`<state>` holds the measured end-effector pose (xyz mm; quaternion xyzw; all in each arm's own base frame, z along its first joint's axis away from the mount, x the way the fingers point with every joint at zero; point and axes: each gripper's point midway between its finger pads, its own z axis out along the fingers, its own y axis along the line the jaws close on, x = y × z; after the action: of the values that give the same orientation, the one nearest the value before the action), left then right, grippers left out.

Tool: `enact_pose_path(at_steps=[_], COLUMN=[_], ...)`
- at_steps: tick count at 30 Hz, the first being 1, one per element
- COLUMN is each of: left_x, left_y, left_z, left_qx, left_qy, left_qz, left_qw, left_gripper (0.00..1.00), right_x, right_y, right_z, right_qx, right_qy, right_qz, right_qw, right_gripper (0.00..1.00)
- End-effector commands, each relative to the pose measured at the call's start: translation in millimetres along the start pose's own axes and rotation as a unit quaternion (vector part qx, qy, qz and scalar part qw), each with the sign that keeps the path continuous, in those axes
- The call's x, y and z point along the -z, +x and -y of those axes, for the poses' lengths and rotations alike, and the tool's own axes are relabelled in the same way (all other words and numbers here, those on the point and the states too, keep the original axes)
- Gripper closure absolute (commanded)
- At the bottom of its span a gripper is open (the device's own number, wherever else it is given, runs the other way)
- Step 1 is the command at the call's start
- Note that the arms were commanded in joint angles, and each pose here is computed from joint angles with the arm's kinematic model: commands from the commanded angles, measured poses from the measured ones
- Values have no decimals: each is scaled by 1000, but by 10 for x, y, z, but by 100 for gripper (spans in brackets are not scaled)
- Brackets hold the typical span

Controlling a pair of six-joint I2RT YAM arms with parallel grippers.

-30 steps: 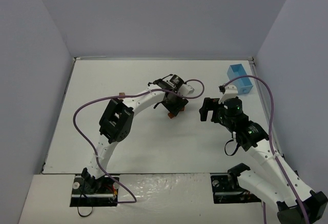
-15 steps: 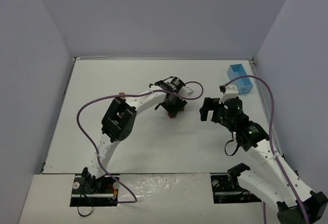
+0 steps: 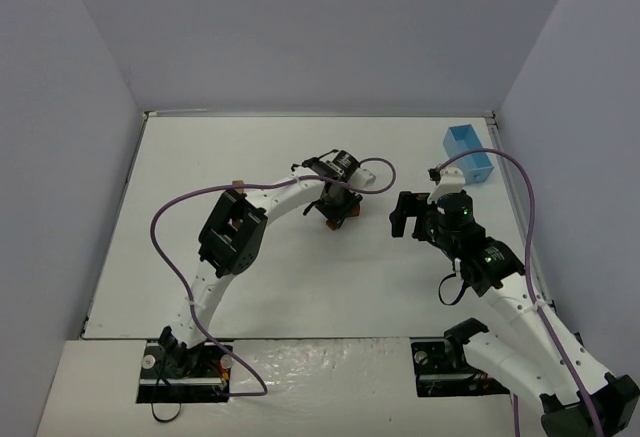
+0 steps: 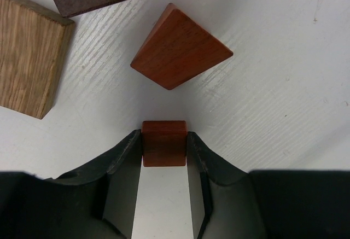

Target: Build the wood block tower

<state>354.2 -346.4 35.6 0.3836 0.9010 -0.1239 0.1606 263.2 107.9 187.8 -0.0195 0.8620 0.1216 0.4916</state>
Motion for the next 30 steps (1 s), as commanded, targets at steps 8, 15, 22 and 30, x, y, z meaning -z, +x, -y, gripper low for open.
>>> enact_pose_path(at_steps=[8, 15, 22, 30], left_x=[1156, 1552, 1511, 1374], left_y=[-350, -62, 263, 434], left_z=[-590, -1467, -2109, -2534], left_qx=[137, 277, 349, 396], left_qy=[-81, -158, -210, -240], left_qz=[125, 150, 131, 116], left_qw=[979, 936, 904, 879], left_gripper=[96, 96, 95, 95], right_x=[-29, -149, -228, -254], right_y=[-220, -185, -146, -113], right_z=[-34, -31, -37, -18], right_qx=[1, 17, 26, 27], right_qy=[2, 8, 10, 15], right_qz=[25, 4, -11, -17], right_qw=[1000, 1000, 1000, 999], right_gripper=[5, 5, 5, 5])
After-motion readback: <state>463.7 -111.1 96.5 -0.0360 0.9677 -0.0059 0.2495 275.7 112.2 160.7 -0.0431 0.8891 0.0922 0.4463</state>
